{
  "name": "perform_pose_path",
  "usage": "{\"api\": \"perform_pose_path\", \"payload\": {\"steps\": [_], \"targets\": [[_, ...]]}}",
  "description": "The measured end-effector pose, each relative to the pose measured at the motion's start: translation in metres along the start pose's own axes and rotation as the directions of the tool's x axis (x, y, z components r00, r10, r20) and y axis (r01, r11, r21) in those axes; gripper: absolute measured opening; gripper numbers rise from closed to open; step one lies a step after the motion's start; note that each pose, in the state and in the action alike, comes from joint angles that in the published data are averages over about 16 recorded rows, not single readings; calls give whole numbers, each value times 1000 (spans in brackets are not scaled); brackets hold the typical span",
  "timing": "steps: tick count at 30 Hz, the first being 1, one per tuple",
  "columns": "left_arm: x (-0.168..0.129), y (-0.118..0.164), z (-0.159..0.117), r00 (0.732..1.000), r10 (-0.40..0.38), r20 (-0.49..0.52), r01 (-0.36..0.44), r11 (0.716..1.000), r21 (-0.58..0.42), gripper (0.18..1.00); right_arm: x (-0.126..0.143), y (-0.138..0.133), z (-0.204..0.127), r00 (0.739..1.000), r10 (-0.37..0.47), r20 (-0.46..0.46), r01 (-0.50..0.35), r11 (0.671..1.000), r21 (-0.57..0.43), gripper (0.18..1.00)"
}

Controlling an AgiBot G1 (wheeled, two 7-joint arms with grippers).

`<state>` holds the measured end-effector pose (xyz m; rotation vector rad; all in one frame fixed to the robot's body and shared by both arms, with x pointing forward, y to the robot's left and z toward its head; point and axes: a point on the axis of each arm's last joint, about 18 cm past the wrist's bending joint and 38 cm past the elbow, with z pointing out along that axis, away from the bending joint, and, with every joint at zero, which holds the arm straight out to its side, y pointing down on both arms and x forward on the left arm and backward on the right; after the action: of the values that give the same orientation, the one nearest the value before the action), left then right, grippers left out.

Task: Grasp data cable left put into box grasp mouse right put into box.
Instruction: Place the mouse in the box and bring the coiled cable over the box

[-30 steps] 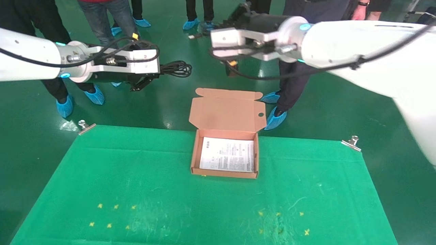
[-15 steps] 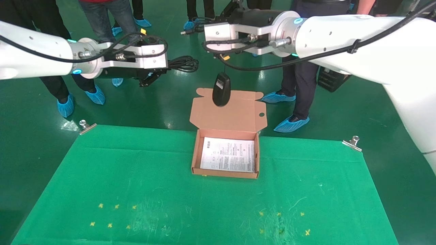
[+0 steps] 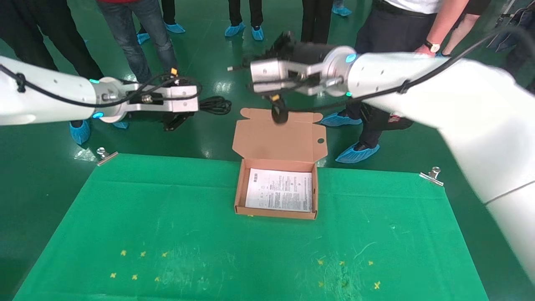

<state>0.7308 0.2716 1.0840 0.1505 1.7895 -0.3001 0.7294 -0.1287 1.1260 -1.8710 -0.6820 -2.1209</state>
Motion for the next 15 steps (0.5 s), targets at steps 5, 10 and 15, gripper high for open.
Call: {"api": "perform_pose_path", "payload": {"steps": [5, 10, 15], "targets": [[15, 14, 2, 1000, -7, -29, 6, 998, -55, 263, -32, -5, 10, 998, 19, 57, -20, 1000, 7, 220], [25, 27, 0, 998, -17, -53, 11, 994, -105, 263, -59, -12, 16, 994, 41, 102, -43, 999, 17, 220], [31, 36, -3, 998, -25, -66, 16, 990, -141, 263, -76, -18, 20, 990, 59, 129, -62, 998, 24, 220]]}}
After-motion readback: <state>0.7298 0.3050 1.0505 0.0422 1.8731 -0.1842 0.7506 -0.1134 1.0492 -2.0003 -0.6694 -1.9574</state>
